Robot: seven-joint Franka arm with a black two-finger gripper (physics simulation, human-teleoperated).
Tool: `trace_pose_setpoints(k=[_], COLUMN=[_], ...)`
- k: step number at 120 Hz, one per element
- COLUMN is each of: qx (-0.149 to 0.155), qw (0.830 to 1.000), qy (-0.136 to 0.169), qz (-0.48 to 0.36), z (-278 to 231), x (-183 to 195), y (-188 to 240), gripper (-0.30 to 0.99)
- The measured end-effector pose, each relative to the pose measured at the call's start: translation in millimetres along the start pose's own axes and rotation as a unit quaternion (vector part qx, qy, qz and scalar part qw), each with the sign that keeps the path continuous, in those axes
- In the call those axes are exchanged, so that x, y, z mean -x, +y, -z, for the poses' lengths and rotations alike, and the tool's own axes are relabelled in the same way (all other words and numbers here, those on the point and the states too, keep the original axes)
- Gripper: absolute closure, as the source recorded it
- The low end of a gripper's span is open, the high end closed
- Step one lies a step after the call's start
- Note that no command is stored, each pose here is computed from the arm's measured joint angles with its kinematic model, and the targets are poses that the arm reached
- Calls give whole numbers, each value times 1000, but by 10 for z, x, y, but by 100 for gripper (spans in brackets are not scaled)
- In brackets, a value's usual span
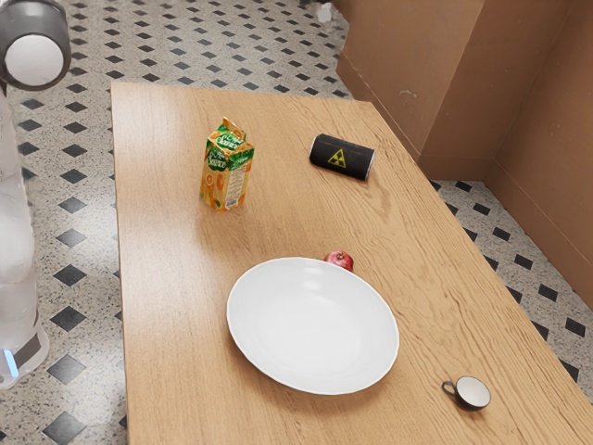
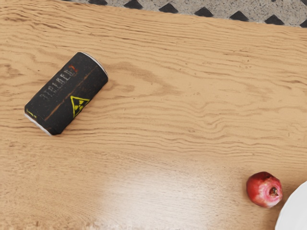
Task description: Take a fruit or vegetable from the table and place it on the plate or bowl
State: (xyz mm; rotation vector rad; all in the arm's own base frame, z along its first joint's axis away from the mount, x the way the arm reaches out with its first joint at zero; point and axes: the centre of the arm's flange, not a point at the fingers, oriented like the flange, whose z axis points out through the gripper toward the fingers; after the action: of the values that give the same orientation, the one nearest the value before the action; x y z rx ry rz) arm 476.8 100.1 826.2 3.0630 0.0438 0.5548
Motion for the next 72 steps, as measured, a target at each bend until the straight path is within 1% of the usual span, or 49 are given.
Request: trace_pose_setpoints(k=[2,8,12,16,23,38,46,62,67,72], qx=[-7,-11,-10,-8,-9,0,-7,-21,-38,-56], qw=[1000,996,993,991,990,994,994,987,985,983], qy=[3,9,10,12,9,-8,-21,-89,-111,-126], qz=[26,93,121,135,140,105,106,129,130,124], z=[63,172,194,227,302,252,172,-510,-658,-760], x=[63,261,356,431,523,446,437,283,294,283], y=[-266,-930,-1208,-1360,-1408,-1127,-1176,-1559,-1583,-1486], gripper=[2,2,2,2,2,2,2,2,2,2])
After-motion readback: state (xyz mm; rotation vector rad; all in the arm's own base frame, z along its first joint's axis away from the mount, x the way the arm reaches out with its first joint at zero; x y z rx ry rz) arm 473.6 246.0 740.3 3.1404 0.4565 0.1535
